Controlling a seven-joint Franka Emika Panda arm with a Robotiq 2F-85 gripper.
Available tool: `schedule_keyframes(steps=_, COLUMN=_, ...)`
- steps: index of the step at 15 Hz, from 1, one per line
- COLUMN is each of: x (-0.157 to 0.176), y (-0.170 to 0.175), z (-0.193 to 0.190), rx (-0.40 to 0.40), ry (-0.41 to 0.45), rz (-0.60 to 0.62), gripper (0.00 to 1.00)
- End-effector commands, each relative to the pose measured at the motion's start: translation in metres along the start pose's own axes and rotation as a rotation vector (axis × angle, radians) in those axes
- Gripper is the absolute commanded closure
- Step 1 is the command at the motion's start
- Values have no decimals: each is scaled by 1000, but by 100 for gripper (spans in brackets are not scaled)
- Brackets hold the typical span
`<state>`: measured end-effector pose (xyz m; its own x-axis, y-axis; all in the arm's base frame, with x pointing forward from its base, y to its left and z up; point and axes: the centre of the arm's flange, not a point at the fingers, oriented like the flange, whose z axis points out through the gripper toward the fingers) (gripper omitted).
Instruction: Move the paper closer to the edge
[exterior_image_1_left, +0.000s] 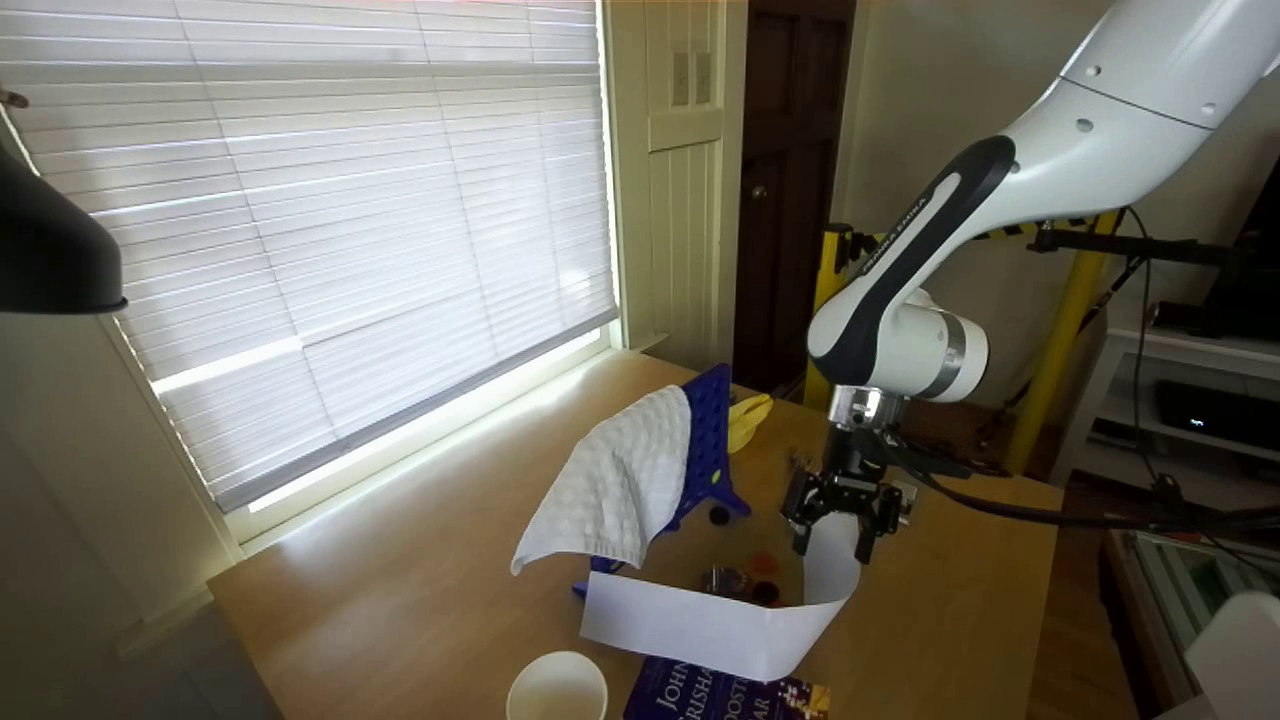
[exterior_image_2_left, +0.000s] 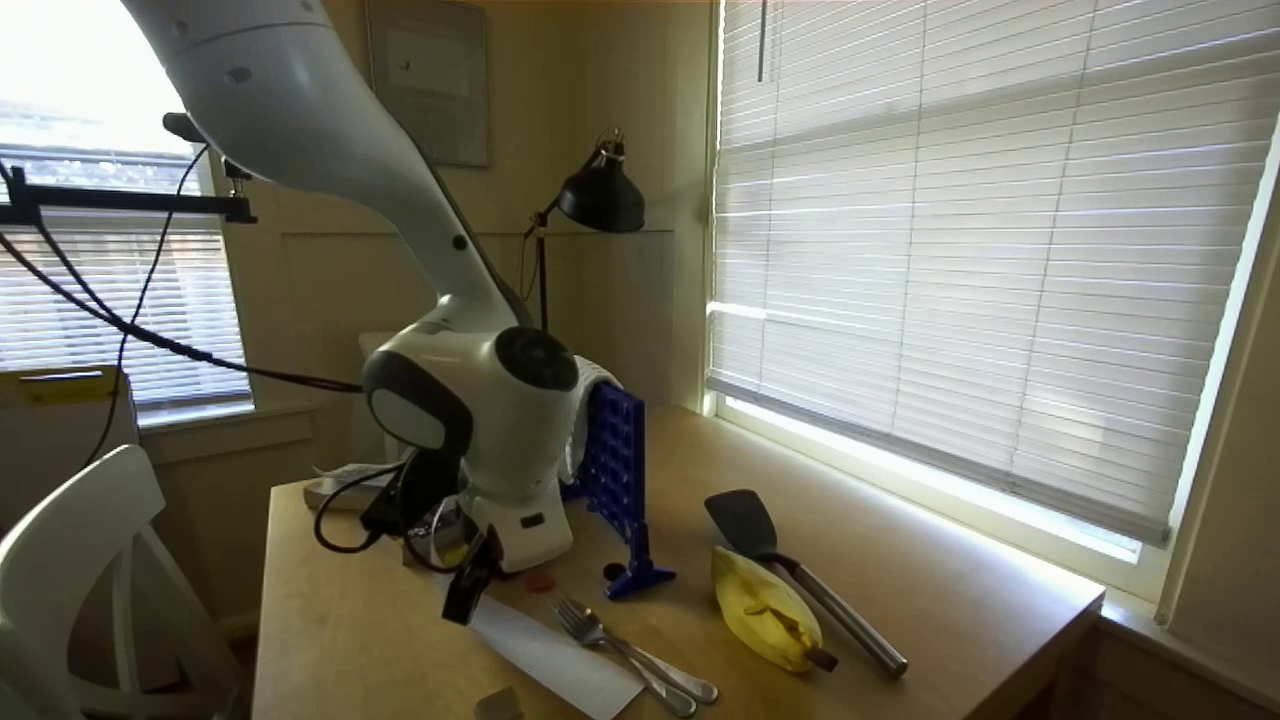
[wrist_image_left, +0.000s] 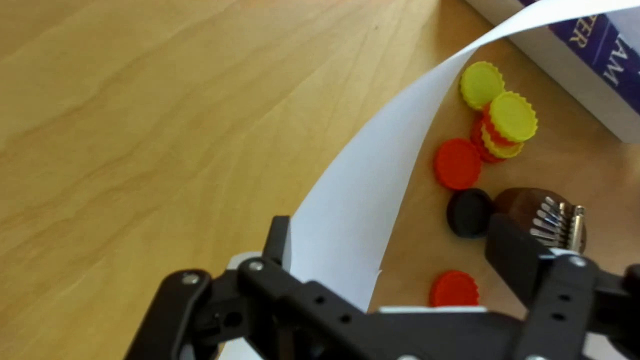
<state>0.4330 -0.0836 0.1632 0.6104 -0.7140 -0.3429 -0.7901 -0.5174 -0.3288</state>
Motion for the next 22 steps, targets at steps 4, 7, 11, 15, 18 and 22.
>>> schedule_keyframes(steps=4, x=8, y=-5, z=14, rx=35, ry=20, rz=-5, gripper=0)
schedule_keyframes(steps=7, x=-4, y=-3, z=-13, rx=-10, ry=26, rz=38, gripper=0)
schedule_keyframes(steps=11, x=-4, y=4, z=-49, rx=-39, ry=80, rz=56, gripper=0)
schedule_keyframes(steps=15, x=-10, y=17, z=-43, rx=-98, ry=44, rz=114, gripper=0)
schedule_keyframes(steps=18, x=-15, y=24, z=-28, rx=-111, ry=7, rz=119, gripper=0)
schedule_keyframes(steps=22, x=-16, y=18, z=-17, rx=-21, ry=15, rz=37, gripper=0)
